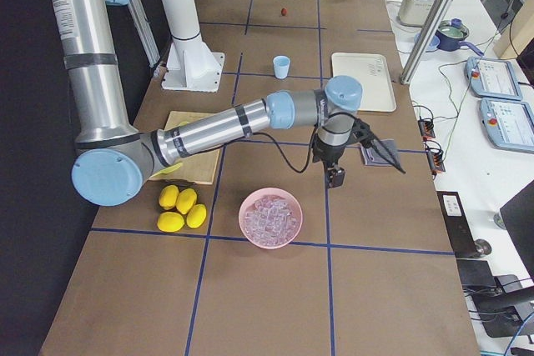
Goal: Mash ice and strawberries in cup
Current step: 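Return the right gripper to the ice bowl while the left gripper moves toward the strawberry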
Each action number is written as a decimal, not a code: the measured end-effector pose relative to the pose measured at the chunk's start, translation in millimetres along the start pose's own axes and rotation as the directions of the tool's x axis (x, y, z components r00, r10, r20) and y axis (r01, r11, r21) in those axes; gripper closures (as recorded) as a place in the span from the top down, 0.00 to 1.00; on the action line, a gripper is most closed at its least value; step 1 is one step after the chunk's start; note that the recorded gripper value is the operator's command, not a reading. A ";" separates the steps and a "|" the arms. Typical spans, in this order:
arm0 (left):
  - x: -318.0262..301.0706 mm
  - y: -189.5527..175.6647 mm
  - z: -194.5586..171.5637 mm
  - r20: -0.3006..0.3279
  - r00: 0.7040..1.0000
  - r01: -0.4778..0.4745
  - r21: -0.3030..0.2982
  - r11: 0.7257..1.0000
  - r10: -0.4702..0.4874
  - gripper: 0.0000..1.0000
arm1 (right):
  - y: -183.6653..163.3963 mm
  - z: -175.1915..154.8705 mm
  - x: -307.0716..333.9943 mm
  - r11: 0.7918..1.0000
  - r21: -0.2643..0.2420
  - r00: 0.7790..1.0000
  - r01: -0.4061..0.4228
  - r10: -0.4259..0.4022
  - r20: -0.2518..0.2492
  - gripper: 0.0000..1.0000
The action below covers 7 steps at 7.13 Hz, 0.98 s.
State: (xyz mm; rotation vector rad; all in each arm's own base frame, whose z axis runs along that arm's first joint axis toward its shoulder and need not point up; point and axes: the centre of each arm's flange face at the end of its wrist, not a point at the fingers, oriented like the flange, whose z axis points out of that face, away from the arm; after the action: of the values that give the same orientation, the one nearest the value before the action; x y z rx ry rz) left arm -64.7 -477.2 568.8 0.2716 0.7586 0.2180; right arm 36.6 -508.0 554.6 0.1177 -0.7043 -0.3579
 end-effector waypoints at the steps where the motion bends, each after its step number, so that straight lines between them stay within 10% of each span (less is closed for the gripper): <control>1: 11.9 -7.2 2.8 -0.005 0.999 -0.033 0.006 0.999 0.033 1.00 | 54.4 16.5 30.4 0.998 -0.032 0.999 -0.052 0.052 0.010 0.99; 3: 48.4 -27.9 17.8 -0.027 0.999 -0.048 -0.011 0.999 0.047 1.00 | 121.5 42.2 50.4 0.985 -0.082 0.988 -0.149 0.151 0.025 0.99; 7: 157.2 -42.6 42.9 -0.069 0.991 0.109 -0.044 0.993 -0.112 1.00 | 140.1 49.0 51.6 0.974 -0.020 0.974 -0.227 0.227 0.002 0.99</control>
State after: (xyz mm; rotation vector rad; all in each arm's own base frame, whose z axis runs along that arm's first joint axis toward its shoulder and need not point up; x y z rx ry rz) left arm 80.5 -478.7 483.4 0.1841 0.8370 0.1387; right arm 80.5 -395.2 654.8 0.0164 -0.7105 -0.1457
